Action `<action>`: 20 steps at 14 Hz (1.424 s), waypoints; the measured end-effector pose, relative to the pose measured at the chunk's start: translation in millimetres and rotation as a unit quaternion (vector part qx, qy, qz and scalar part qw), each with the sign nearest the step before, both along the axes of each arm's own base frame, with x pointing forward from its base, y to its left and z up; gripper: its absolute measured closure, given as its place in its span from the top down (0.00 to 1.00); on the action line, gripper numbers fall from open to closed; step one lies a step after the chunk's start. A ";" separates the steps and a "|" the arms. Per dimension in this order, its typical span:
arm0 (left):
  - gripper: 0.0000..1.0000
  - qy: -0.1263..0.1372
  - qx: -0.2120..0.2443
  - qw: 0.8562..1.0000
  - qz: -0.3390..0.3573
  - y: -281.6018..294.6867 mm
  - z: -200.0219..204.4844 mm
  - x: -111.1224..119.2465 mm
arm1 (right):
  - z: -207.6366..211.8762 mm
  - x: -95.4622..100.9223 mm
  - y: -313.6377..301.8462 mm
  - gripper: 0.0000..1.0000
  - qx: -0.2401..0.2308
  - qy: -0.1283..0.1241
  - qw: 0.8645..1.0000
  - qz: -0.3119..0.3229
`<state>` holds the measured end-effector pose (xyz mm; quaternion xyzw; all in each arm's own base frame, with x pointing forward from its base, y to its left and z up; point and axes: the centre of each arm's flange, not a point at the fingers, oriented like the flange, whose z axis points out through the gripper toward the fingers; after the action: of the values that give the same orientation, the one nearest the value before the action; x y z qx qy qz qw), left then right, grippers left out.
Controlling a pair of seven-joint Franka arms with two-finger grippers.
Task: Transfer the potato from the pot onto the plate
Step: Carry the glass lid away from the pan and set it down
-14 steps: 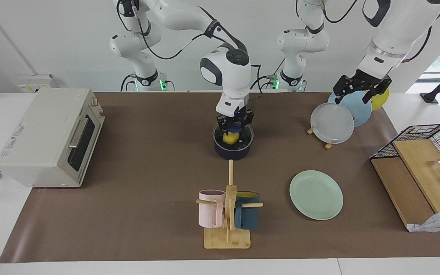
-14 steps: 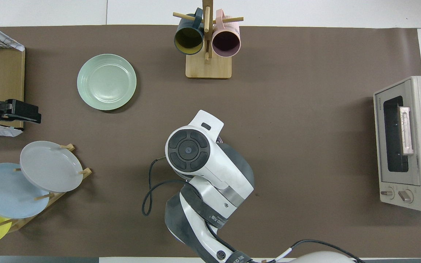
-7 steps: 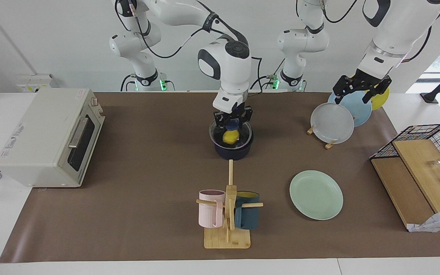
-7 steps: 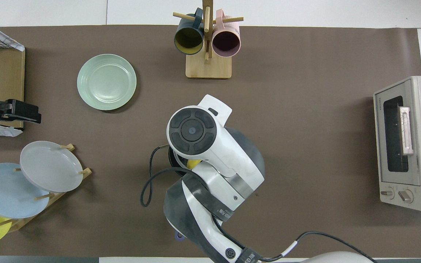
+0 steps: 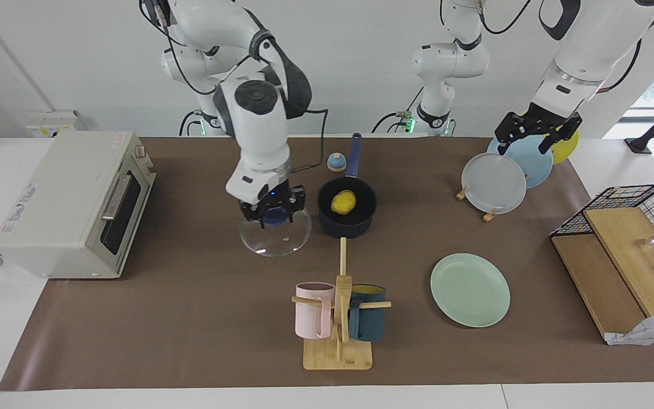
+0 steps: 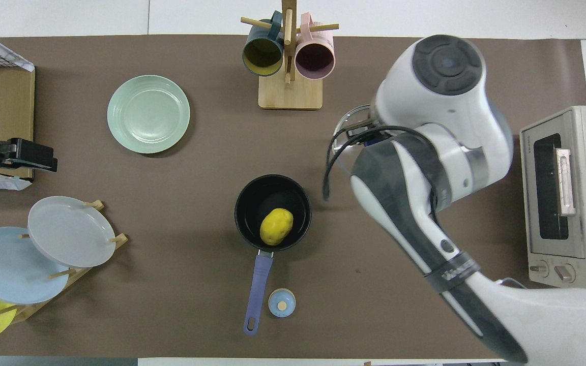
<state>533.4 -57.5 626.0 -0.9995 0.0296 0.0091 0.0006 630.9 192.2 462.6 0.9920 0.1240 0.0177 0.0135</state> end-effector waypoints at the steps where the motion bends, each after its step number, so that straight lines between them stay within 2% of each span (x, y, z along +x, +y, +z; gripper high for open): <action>1: 1.00 0.000 0.000 1.000 0.000 0.0 0.0 0.0 | -10.3 8.9 -44.3 0.66 -0.003 0.007 1.000 0.007; 3: 1.00 0.000 0.000 1.000 0.000 0.0 0.0 0.0 | -38.2 13.0 -115.5 0.66 -0.003 0.006 1.000 0.011; 6: 1.00 0.000 0.000 1.000 0.000 0.0 0.0 0.0 | -82.3 -0.6 -179.7 0.66 -0.002 -0.010 1.000 -0.005; 8: 1.00 0.000 0.000 1.000 0.000 0.0 0.0 0.0 | -103.9 -10.0 -189.4 0.66 -0.001 -0.012 1.000 -0.011; 11: 1.00 0.000 0.000 1.000 0.000 0.0 0.0 0.0 | -120.6 -18.7 -190.1 0.66 0.000 0.001 1.000 -0.013; 16: 1.00 0.000 0.000 1.000 0.000 0.0 0.0 0.0 | -143.0 -24.3 -194.4 0.66 0.003 -0.007 1.000 -0.016; 17: 1.00 0.000 0.000 1.000 0.000 0.0 0.0 0.0 | -142.8 -24.3 -194.4 0.72 0.003 -0.007 1.000 -0.016; 19: 1.00 0.000 0.000 1.000 0.000 0.0 0.0 0.0 | -138.8 -22.8 -192.6 0.93 0.003 -0.011 1.000 -0.015; 20: 1.00 0.000 0.000 1.000 0.000 0.0 0.0 0.0 | -131.6 -20.3 -190.0 1.00 0.004 -0.016 1.000 -0.013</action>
<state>533.4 -57.5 626.0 -0.9995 0.0296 0.0091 0.0006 610.7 2.1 331.0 0.9932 0.1110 0.0337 0.0122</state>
